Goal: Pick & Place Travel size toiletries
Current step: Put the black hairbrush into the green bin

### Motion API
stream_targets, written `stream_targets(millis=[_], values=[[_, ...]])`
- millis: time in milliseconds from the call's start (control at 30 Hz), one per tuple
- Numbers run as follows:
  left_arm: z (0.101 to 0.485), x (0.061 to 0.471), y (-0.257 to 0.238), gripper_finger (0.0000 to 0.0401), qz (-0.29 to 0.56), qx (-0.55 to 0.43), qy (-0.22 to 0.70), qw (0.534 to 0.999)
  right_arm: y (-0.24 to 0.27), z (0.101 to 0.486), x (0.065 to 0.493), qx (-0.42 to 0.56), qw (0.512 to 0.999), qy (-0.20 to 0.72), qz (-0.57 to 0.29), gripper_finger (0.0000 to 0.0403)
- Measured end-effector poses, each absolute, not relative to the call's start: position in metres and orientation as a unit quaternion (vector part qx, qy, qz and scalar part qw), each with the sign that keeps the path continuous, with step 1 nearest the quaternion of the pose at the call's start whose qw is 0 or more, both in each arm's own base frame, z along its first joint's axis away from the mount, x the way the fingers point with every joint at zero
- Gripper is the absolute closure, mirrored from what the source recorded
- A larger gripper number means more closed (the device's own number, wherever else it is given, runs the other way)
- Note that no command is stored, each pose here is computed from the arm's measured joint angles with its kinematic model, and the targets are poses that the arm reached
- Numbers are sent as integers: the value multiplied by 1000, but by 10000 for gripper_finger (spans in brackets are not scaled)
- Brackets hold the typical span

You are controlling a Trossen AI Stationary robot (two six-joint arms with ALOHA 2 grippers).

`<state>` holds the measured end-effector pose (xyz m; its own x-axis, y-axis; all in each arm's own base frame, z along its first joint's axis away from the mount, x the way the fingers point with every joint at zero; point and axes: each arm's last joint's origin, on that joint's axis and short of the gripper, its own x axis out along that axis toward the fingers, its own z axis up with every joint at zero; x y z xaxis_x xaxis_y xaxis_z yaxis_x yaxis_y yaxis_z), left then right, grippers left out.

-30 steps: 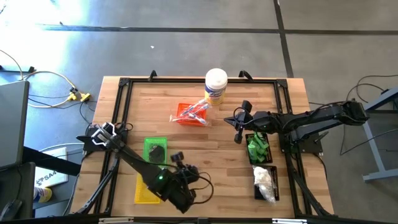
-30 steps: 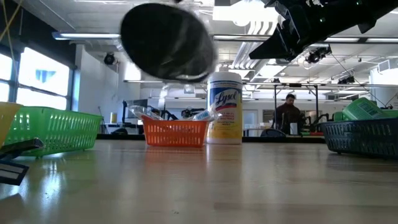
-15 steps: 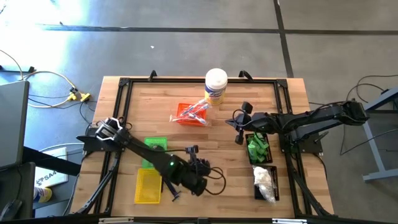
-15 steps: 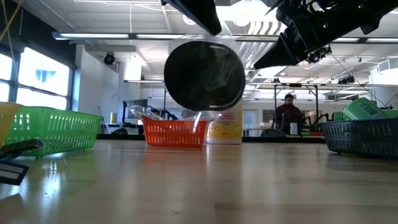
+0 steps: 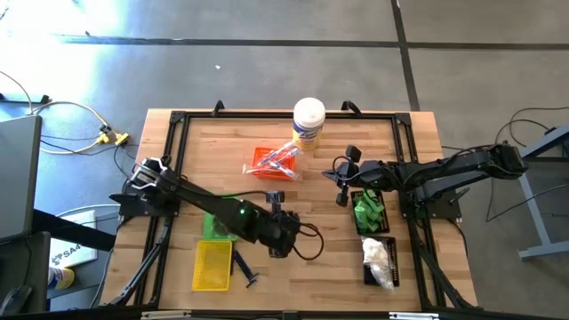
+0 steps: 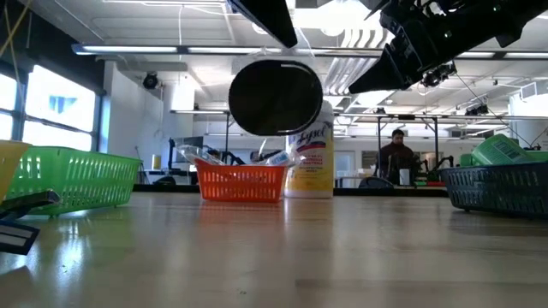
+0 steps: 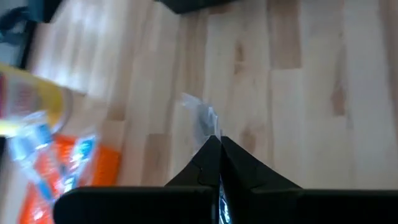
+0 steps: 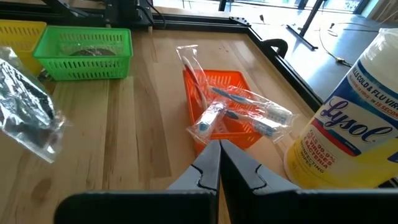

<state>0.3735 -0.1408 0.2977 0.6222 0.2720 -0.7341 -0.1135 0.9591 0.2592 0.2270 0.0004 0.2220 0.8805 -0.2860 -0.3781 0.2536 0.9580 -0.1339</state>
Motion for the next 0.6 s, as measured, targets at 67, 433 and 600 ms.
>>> stream_targets(millis=[67,433,600], values=[[290,377,-136,401,85,89,414,902,0,222,227,-40,969,201,-139,400],[258,371,-95,401,-15,52,385,921,0,222,227,-40,969,202,-139,400],[273,359,-76,401,-31,71,370,926,0,224,228,-39,970,194,-140,400]])
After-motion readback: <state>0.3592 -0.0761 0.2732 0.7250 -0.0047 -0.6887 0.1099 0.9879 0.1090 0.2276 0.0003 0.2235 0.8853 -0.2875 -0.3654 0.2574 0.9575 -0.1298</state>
